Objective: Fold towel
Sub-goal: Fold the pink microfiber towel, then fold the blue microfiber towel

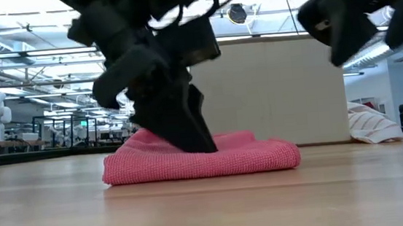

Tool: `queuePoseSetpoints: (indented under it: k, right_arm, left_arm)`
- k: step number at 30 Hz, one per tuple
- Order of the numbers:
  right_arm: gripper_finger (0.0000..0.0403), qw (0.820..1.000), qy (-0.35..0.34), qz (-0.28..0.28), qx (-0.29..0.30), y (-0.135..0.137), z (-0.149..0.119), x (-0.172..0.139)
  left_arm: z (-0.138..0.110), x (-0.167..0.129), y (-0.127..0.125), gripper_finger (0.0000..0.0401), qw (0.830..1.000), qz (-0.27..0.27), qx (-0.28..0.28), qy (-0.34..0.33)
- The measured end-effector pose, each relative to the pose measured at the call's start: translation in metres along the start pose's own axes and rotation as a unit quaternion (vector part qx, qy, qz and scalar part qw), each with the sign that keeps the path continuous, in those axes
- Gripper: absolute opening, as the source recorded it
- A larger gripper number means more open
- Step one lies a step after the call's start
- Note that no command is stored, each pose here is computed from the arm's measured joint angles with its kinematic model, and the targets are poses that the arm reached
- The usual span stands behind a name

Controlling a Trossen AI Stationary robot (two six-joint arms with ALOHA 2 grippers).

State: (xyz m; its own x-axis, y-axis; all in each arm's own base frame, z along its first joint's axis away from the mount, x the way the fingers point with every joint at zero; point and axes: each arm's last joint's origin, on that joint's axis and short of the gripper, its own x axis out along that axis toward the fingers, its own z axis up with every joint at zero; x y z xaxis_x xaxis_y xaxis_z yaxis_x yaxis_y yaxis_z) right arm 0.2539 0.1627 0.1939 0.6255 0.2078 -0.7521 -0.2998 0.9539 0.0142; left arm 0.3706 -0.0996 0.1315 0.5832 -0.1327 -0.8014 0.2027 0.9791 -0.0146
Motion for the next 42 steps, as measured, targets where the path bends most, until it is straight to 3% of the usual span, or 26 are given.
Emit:
queuePoseSetpoints:
  k: [10, 23, 26, 30, 33, 36, 39, 42]
  right_arm:
    - [0.0194, 1.0, 0.016, -0.004, 0.012, 0.017, -0.008, -0.004]
    - [0.0194, 1.0, 0.013, -0.016, 0.021, 0.027, -0.012, -0.006]
    - [0.0194, 1.0, 0.013, -0.014, 0.019, 0.03, -0.013, -0.007]
    - [0.0194, 1.0, 0.009, -0.022, 0.014, 0.032, -0.014, -0.008]
    - [0.0194, 1.0, 0.008, -0.024, 0.01, 0.032, -0.014, -0.008]
    - [0.0194, 1.0, 0.005, -0.024, 0.007, 0.032, -0.013, -0.008]
    - [0.0194, 1.0, 0.006, -0.024, 0.007, 0.032, -0.013, -0.008]
    - [0.0194, 1.0, 0.003, -0.028, 0.007, 0.032, -0.013, -0.008]
  left_arm:
    - [-0.022, 0.001, 0.02, 0.0217, 0.993, 0.02, -0.005, 0.118]
    - [-0.047, -0.023, 0.075, 0.0217, 0.957, 0.107, -0.036, 0.268]
    - [-0.043, -0.034, 0.078, 0.0217, 0.962, 0.109, -0.042, 0.245]
    - [-0.021, -0.053, 0.071, 0.0217, 0.98, 0.126, -0.021, 0.153]
    - [-0.003, -0.083, 0.065, 0.0217, 0.979, 0.179, -0.002, 0.096]
    - [0.0, -0.103, 0.058, 0.0217, 0.975, 0.207, 0.013, 0.084]
    - [0.005, -0.128, 0.047, 0.0217, 0.978, 0.203, 0.016, 0.051]
    - [0.002, -0.145, 0.032, 0.0217, 0.987, 0.152, 0.011, 0.053]
